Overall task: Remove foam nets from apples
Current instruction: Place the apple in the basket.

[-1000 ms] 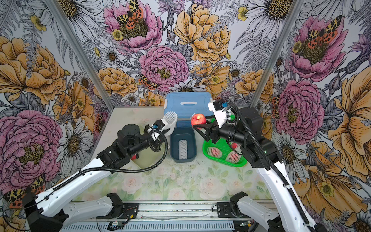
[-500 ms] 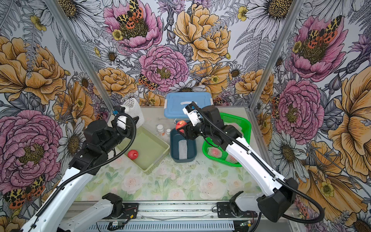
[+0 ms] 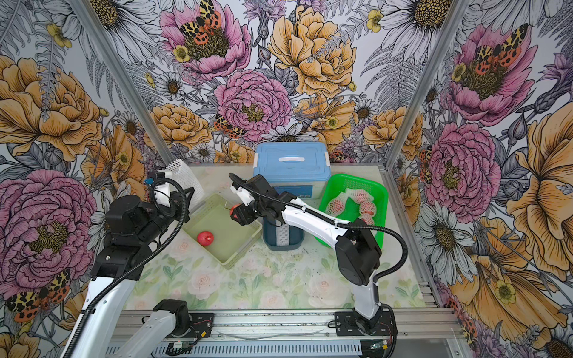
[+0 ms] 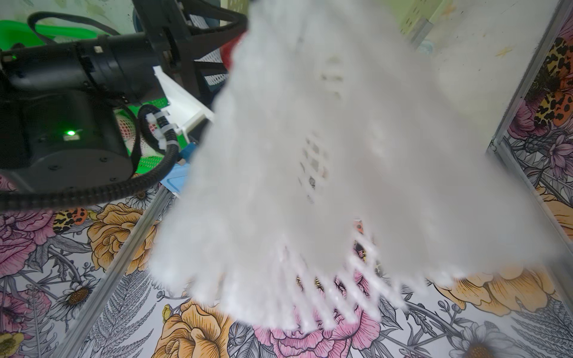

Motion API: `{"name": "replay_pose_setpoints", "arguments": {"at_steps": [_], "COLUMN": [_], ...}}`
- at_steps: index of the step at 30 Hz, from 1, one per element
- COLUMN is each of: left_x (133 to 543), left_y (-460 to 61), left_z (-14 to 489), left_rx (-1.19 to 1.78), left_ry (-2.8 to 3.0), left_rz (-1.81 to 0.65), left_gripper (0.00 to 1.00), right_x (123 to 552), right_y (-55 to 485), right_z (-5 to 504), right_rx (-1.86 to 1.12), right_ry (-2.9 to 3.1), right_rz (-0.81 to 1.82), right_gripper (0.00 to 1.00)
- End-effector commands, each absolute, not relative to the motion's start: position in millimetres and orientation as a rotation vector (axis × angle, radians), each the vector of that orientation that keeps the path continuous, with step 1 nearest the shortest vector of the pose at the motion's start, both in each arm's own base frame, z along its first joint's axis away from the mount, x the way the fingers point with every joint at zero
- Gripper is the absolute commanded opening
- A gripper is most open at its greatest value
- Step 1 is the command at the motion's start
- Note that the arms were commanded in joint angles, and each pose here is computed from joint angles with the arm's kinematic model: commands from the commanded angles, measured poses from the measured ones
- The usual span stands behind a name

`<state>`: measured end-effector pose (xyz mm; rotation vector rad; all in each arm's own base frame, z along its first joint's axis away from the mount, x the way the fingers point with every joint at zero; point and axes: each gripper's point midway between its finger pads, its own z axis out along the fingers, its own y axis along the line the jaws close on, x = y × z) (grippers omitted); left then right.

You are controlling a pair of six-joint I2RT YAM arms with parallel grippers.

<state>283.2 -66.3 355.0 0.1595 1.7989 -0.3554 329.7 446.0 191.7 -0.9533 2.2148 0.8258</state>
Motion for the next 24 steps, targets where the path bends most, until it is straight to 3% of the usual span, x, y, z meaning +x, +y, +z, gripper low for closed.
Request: {"name": "replay_pose_setpoints", "arguments": {"at_steps": [1, 9, 24], "left_x": [277.8, 272.1, 266.4], "left_y": [-65.7, -71.3, -83.4], "left_z": [349.6, 354.3, 368.4], "left_rx": [0.155, 0.205, 0.269], "left_ry": [1.805, 1.786, 1.751], "left_rz": [-0.376, -0.373, -0.41], "left_gripper": [0.0, 0.0, 0.0], "right_x": [337.7, 337.8, 321.1], "right_y": [472.7, 498.1, 502.3], "right_z": [181.2, 127.3, 74.4], "right_rx": [-0.918, -0.879, -0.884], "right_ry": [2.221, 2.337, 2.451], "right_rz": [0.848, 0.845, 0.798], "right_gripper": [0.64, 0.64, 0.7]}}
